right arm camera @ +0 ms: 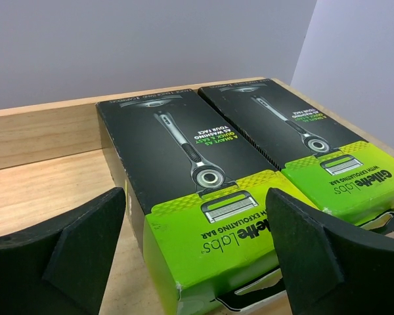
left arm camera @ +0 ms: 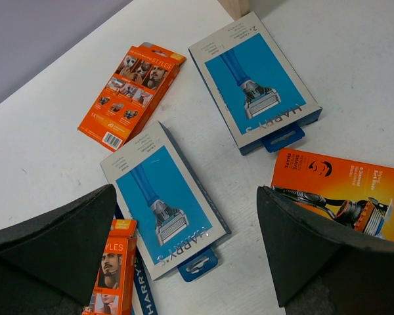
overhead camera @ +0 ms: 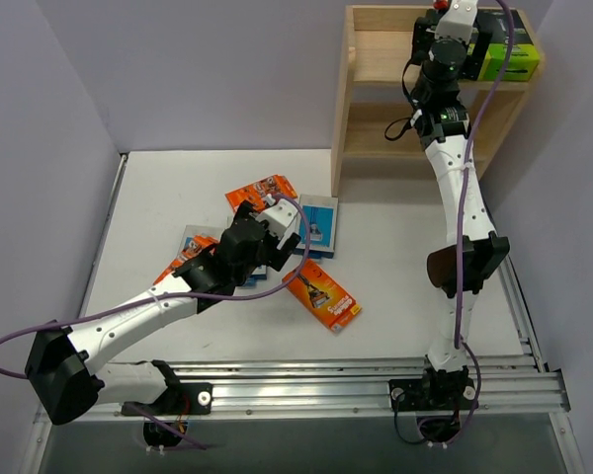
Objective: Place and organize the shaving razors onto the shelf
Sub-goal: Place the shaving razor onto shelf
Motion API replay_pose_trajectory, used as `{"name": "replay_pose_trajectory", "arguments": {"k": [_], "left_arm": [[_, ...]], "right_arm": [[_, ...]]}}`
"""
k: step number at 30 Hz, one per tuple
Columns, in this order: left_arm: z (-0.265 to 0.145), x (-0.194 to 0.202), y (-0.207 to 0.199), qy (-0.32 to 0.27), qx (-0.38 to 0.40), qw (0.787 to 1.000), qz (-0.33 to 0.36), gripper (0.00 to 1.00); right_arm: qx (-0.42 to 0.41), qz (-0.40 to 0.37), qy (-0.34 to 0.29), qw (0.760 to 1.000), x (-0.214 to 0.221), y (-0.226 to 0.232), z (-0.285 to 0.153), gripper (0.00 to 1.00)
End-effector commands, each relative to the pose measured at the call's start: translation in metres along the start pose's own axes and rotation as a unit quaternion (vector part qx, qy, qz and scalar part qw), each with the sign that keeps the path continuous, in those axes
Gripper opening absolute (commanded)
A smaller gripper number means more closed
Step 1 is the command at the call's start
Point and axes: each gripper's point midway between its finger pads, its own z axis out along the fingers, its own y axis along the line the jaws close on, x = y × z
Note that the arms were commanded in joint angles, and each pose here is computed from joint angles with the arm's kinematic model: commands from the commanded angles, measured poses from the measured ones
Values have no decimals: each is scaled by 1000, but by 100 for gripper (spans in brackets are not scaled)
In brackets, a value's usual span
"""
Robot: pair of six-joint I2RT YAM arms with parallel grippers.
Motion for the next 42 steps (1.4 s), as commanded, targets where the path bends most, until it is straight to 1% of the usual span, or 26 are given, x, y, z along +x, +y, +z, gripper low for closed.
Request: {"name": "replay_pose_trajectory", "arguments": {"k": [1, 3, 8, 12, 13, 14, 15, 16, 25, 29, 30, 31, 34, 35, 37, 42], "left_arm": [[-3, -25, 8, -27, -9, 999, -17, 97], [-4, -26, 8, -27, -9, 999, -17, 97], [-5, -26, 9, -25, -9, 1000, -17, 97], [-5, -27, 10, -22, -9, 1000, -17, 97], [-5, -27, 11, -21, -9, 1000, -18, 97], [-5, -27, 12, -20, -11, 1000, -20, 99], [-6, -28, 13, -19, -13, 999, -22, 95], [-6, -27, 15, -18, -15, 999, -23, 95], [-14, -35, 26, -30, -30, 998, -41, 94], [-16, -36, 29, -33, -36, 998, -43, 94], [-17, -36, 31, -33, -41, 998, -44, 94], [-17, -36, 32, -34, -44, 997, -45, 94], [-19, -36, 36, -37, -51, 997, -45, 94], [-20, -37, 36, -38, -51, 997, -44, 94], [-21, -38, 39, -42, -55, 997, -44, 94], [-25, -39, 43, -45, -63, 996, -40, 94]], "right_arm": [[24, -50, 105, 993, 86, -7, 9, 84], [22, -48, 103, 993, 82, -6, 7, 88], [12, -36, 93, 995, 66, -5, 0, 93], [3, -29, 85, 996, 56, 0, -6, 100], [3, -26, 82, 996, 51, -1, -8, 100], [2, -25, 80, 996, 49, 0, -9, 100], [4, -23, 78, 997, 46, -1, -10, 100], [4, -21, 75, 997, 42, -1, -12, 100], [1, -7, 48, 999, 4, -6, -27, 100], [-8, -3, 47, 999, -5, -7, -37, 100], [-12, -2, 51, 999, -1, -6, -38, 100], [-21, 3, 44, 999, -10, -8, -43, 100], [-37, 10, 41, 998, -12, -9, -53, 100], [-37, 20, 29, 999, -19, -10, -53, 100], [-45, 23, 26, 998, -25, -10, -60, 100], [-40, 20, 23, 999, -33, -15, -64, 100]]}}
